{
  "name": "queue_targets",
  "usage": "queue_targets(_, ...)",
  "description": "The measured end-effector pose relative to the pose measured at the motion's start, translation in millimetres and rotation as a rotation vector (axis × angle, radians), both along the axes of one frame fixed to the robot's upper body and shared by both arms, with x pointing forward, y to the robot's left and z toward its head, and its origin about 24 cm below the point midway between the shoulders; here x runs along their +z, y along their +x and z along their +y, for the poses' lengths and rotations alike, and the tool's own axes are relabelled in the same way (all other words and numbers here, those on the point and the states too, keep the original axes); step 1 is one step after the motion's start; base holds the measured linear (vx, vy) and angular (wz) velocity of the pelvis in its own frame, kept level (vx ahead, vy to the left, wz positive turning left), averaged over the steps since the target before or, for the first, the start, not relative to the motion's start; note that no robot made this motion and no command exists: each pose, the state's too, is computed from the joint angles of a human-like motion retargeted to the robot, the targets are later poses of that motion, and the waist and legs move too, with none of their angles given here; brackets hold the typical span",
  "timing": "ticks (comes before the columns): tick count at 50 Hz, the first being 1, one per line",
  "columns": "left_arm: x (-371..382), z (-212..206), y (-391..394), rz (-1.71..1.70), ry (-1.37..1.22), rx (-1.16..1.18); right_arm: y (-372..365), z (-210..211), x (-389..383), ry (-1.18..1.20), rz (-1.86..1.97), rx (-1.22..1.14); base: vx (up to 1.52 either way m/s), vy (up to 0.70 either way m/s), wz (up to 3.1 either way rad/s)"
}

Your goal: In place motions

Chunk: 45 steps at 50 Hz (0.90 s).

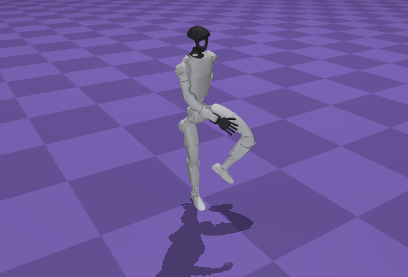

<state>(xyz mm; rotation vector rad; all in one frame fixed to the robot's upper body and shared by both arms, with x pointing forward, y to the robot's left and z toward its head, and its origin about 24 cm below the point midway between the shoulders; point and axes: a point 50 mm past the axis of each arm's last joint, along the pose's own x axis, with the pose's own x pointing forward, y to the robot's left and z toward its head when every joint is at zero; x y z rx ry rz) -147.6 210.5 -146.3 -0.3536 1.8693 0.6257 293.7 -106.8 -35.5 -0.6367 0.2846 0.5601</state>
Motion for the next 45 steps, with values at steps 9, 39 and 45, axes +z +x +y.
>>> queue_targets(9, -29, 0, 126, -0.266, 0.053, -0.414, -200, -88, -131, -0.357, 0.740, -0.212, 0.27, 0.28, 0.82)
queue_targets(39, -27, -14, 85, -0.142, 0.023, -0.686, -207, -117, -130, -0.259, 1.033, -0.613, -0.02, 0.00, -0.08)
queue_targets(45, 3, -15, -13, 0.171, -0.228, -0.634, 34, -34, 9, -0.208, 0.096, -0.156, -0.36, -0.24, -1.19)
